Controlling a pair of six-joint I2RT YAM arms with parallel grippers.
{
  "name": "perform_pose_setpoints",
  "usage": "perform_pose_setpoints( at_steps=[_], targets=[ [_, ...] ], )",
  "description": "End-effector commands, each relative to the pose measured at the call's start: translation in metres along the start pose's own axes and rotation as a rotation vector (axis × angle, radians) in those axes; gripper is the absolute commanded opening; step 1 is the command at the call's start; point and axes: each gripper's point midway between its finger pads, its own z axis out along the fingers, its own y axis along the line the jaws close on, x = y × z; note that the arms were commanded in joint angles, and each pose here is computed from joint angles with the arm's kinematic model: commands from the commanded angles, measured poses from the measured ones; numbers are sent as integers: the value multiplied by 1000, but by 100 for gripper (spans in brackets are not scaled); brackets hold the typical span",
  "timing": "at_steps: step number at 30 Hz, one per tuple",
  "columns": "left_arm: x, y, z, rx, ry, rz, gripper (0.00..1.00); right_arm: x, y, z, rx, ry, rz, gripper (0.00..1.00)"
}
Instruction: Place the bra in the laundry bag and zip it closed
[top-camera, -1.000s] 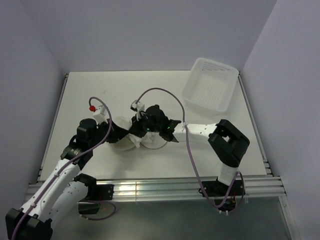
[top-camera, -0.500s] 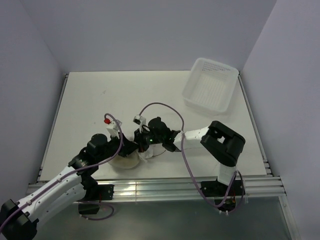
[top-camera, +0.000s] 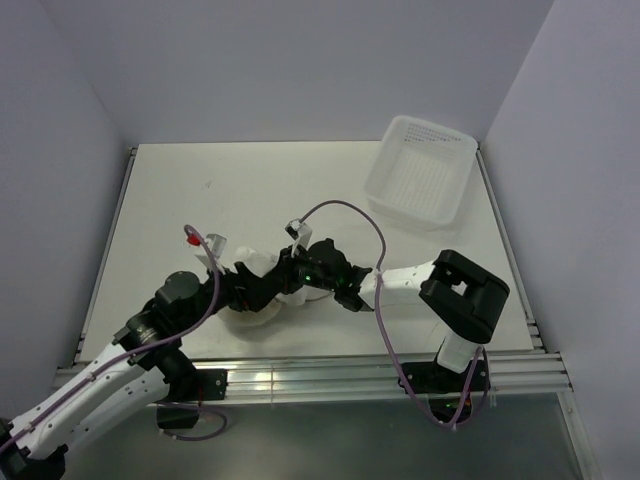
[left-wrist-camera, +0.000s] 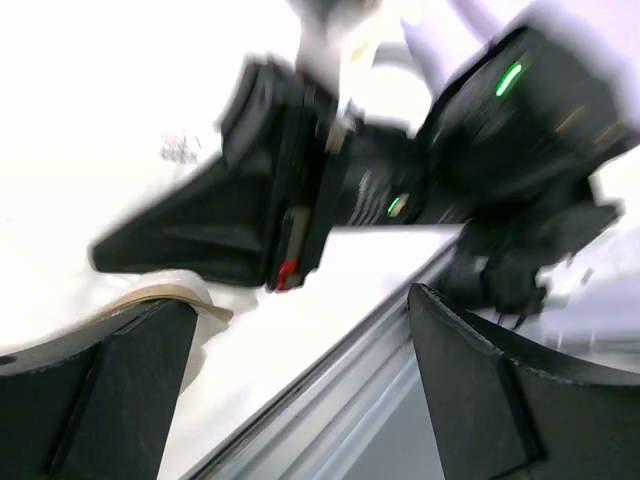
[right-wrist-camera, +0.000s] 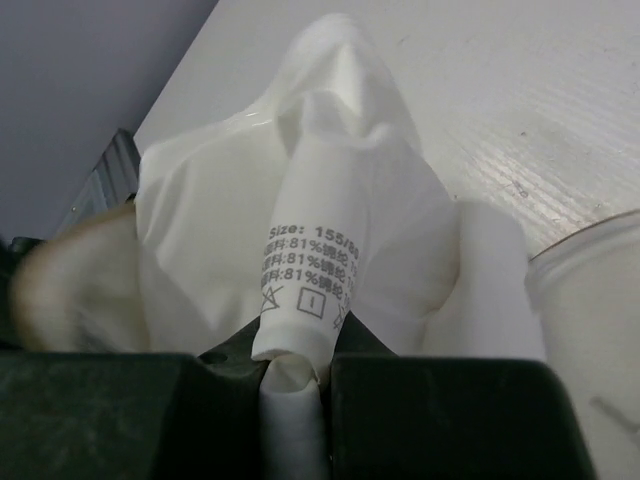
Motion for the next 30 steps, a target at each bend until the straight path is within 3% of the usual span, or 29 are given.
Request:
perform_pose_setpoints(
  at_steps=[1,6,9,12,13,16,22,23,25,26,30],
  targets=[
    [-52,-5,-23,-121,-155,-46,90,-9,6,-4,-13,-52,-29,0],
    [-69,28,-38,-345,-251,-133,80,-13,6,-9,2,-64,-51,0],
    [-75,26,-44,-333,-281,-117,69,-13,4,-12,11,-68,-63,0],
    [-76,14,-47,-275,-267,-80,75,-11,1,-14,18,-71,-64,0],
    [-75,9,-47,-268,-235,-64,83,-11,0,-15,21,-75,-64,0],
    [-56,15,-49,-308,-116,-16,93,-12,-1,-18,30,-83,-71,0],
    [-66,4,-68,-301,-107,21,99,-15,5,-20,30,-83,-91,0],
    [-59,-8,-67,-244,-49,39,99,-13,7,-20,25,-80,-95,0],
    [-58,-4,-65,-293,-3,57,99,-13,8,-20,31,-80,-105,0],
    [-64,0,-70,-336,-21,58,98,-11,9,-21,32,-73,-109,0],
    [-72,27,-76,-508,-94,-28,74,-9,13,-27,36,-80,-129,0]
  ],
)
